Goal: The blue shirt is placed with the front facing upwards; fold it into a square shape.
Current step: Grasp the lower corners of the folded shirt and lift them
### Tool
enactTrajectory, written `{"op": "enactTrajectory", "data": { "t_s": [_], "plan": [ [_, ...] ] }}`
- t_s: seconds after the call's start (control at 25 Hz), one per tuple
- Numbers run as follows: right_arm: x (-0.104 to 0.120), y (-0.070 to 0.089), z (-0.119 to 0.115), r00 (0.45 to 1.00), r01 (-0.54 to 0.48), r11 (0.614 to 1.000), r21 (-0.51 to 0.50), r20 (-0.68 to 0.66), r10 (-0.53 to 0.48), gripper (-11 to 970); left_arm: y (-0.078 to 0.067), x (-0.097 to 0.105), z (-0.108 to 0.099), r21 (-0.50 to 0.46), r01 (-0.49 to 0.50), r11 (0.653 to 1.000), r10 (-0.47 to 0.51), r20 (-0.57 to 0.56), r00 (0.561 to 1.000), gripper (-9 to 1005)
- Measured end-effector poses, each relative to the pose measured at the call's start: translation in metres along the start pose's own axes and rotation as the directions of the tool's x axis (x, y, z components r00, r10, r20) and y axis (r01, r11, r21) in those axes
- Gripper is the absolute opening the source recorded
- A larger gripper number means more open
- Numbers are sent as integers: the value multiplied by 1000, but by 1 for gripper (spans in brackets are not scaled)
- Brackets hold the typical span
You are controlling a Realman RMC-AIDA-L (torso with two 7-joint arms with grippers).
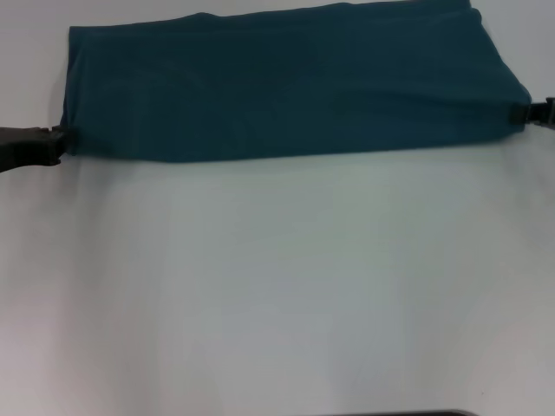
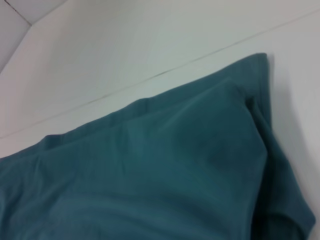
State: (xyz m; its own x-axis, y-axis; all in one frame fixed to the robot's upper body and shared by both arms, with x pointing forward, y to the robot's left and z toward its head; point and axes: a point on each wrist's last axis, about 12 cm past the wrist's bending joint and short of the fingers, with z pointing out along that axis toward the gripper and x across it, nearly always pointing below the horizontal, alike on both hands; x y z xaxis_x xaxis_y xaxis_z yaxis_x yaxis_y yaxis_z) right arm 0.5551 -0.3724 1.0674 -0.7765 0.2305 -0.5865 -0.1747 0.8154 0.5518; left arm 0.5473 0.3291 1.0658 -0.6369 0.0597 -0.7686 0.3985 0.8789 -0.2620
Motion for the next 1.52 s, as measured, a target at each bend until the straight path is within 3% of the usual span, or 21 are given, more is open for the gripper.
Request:
{"op": "enactTrajectory", "data": {
  "t_s": [0.08, 0.6, 0.92, 1.52],
  "plan": [
    [5, -1, -3, 1000, -1, 1000, -5, -7, 1, 13, 0, -1, -3, 8, -6, 1000, 6, 2, 1000, 28],
    [46, -12, -42, 1000, -16, 996, -93, -3, 15, 13, 1, 3, -33, 94, -31, 995, 35, -36, 999, 11],
    [69, -15, -70, 999, -49, 988, -149, -2, 50, 13, -4, 14, -67, 207, -30, 978, 46, -75, 996, 11],
    [119, -11, -92, 996, -87, 972, -219, -31, 82, 12, -5, 40, -97, 262, 6, 965, 35, -154, 988, 12]
  ]
}}
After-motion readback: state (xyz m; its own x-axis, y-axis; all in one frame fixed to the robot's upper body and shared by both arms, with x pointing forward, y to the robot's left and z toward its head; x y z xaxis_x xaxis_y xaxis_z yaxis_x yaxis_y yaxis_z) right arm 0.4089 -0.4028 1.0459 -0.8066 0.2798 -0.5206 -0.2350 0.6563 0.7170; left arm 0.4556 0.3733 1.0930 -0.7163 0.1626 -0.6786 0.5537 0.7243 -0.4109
